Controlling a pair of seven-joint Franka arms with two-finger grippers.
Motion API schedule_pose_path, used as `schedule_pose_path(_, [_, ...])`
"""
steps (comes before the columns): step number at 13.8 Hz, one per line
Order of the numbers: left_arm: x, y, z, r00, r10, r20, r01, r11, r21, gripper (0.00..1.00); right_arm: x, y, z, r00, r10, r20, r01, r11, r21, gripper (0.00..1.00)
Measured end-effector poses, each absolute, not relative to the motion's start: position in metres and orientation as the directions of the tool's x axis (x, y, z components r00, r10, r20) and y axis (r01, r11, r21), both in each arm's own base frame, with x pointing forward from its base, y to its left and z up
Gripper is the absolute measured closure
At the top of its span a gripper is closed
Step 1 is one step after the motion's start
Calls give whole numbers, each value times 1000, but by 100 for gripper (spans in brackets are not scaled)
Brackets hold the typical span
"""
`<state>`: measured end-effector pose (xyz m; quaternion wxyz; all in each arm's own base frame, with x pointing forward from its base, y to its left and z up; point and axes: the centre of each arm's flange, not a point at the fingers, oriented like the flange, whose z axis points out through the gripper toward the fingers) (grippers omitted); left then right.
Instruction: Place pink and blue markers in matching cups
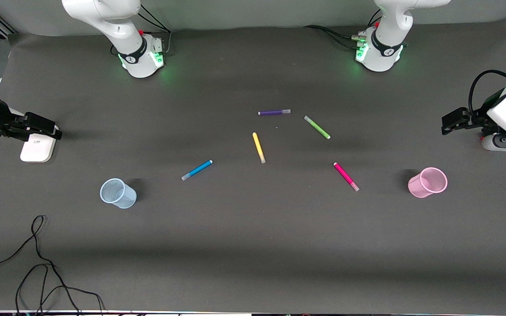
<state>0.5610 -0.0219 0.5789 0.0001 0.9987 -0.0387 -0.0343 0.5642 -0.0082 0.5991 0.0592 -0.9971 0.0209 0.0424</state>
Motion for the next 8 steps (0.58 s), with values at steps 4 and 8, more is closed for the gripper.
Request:
schedule_pose_path(4, [562, -19, 576, 995, -63, -77, -63, -998, 2, 0, 553, 3, 592, 975, -106, -195, -127, -987, -98, 0])
schedule_pose_path(8, [560, -29, 572, 990, 103, -96, 102, -995, -12, 0, 545, 84, 586, 890, -381, -251, -394, -919, 1, 0])
